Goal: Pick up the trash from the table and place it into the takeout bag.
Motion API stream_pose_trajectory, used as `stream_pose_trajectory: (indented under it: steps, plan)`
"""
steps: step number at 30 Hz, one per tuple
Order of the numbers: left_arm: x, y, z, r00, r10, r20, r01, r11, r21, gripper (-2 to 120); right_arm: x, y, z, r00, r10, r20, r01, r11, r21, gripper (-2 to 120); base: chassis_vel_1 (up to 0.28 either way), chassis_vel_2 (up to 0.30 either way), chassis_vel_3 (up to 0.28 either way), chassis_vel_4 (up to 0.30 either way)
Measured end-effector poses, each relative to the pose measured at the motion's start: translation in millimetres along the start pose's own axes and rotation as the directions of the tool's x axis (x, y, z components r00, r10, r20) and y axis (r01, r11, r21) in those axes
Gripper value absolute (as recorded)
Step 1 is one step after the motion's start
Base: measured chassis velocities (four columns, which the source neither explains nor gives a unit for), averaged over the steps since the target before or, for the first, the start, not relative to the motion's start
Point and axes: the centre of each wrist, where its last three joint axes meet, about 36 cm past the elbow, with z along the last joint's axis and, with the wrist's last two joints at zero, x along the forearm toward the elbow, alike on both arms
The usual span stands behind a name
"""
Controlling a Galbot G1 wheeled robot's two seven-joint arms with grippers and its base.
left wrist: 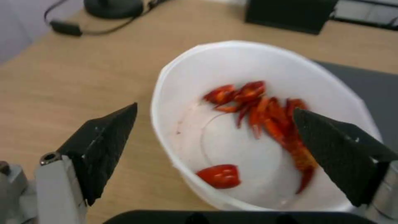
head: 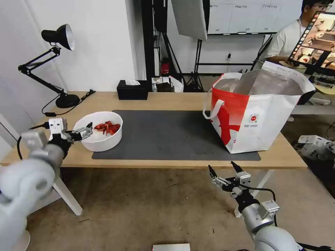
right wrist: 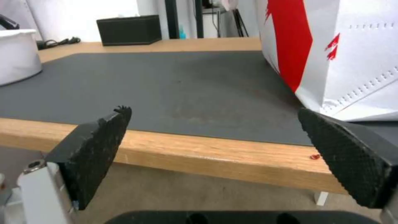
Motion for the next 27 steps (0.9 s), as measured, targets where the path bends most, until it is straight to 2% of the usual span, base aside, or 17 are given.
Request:
stream_pose_trajectory:
  steps: [4,9,12,14,15,18,23,26,27]
  plan:
    - [-17,8.0,-13.8,0.998,-0.033,-0.049,0.033,0.999,-0.003,100,0,0,0,1.0,0.0,0.0,0.0,1.0,0.0,100,0.0,0.0,0.0,0.0]
    - [-32,11.9,-19.0,0.995,-0.062,-0.079,0.062,0.998,0.005,100,0,0,0,1.0,0.0,0.0,0.0,1.0,0.0,100,0.0,0.0,0.0,0.0]
    - [-43,14.4,-23.0,0.991,-0.078,-0.107,0.083,0.996,0.034,100,0,0,0,1.0,0.0,0.0,0.0,1.0,0.0,100,0.0,0.0,0.0,0.0]
    - [-57,16.7,-28.5,0.985,-0.083,-0.151,0.097,0.991,0.089,100,0,0,0,1.0,0.0,0.001,0.0,1.0,0.0,100,0.0,0.0,0.0,0.0]
    - [-57,16.7,-28.5,0.985,-0.083,-0.151,0.097,0.991,0.089,100,0,0,0,1.0,0.0,0.001,0.0,1.0,0.0,100,0.0,0.0,0.0,0.0]
    - [-82,22.2,-24.3,0.972,-0.096,-0.216,0.126,0.984,0.13,100,0,0,0,1.0,0.0,0.001,0.0,1.0,0.0,100,0.0,0.0,0.0,0.0]
    - [-94,24.1,-17.0,0.96,-0.104,-0.259,0.149,0.976,0.159,100,0,0,0,1.0,0.0,0.001,0.0,1.0,0.0,100,0.0,0.0,0.0,0.0]
    - [-98,23.7,-14.6,0.955,-0.09,-0.282,0.148,0.97,0.194,100,0,0,0,1.0,0.0,0.001,0.0,1.0,0.0,100,0.0,0.0,0.0,0.0]
    - [-98,24.1,-15.0,0.955,-0.076,-0.286,0.141,0.967,0.212,96,0,0,0,1.0,0.0,0.0,0.0,1.0,0.0,100,0.0,0.0,0.0,0.0]
